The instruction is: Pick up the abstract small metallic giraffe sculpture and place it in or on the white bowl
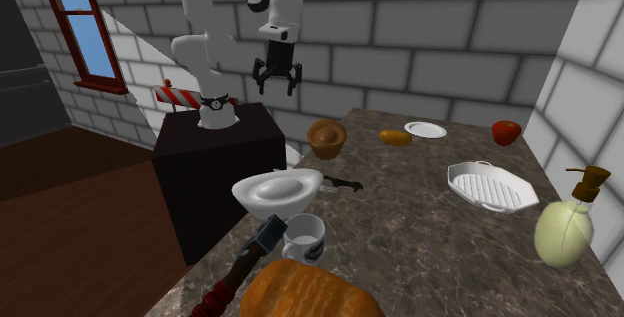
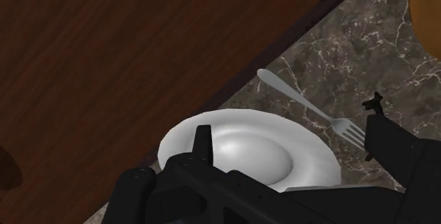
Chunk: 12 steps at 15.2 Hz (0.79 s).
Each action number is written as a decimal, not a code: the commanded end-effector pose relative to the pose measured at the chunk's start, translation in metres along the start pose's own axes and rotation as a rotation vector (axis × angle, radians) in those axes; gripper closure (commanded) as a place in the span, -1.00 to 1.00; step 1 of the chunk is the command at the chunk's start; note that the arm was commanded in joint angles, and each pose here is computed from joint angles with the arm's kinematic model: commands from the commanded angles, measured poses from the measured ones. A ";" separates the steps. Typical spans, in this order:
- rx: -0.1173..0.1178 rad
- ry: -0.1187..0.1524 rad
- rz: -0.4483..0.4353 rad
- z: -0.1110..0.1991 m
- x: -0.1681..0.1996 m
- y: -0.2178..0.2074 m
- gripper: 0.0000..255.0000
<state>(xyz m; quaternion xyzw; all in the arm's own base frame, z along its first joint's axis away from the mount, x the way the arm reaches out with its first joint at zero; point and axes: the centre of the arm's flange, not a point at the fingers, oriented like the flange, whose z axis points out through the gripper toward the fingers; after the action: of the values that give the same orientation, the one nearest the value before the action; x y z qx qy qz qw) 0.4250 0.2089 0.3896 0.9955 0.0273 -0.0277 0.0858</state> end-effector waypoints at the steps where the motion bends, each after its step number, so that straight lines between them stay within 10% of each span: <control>1: -0.002 -0.009 0.012 0.013 0.010 -0.021 -1.00; 12: -0.016 -0.059 0.067 0.103 0.079 -0.119 -1.00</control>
<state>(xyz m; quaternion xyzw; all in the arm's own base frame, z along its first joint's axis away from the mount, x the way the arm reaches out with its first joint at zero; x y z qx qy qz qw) 0.4869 0.3026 0.2734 0.9942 -0.0049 -0.0519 0.0943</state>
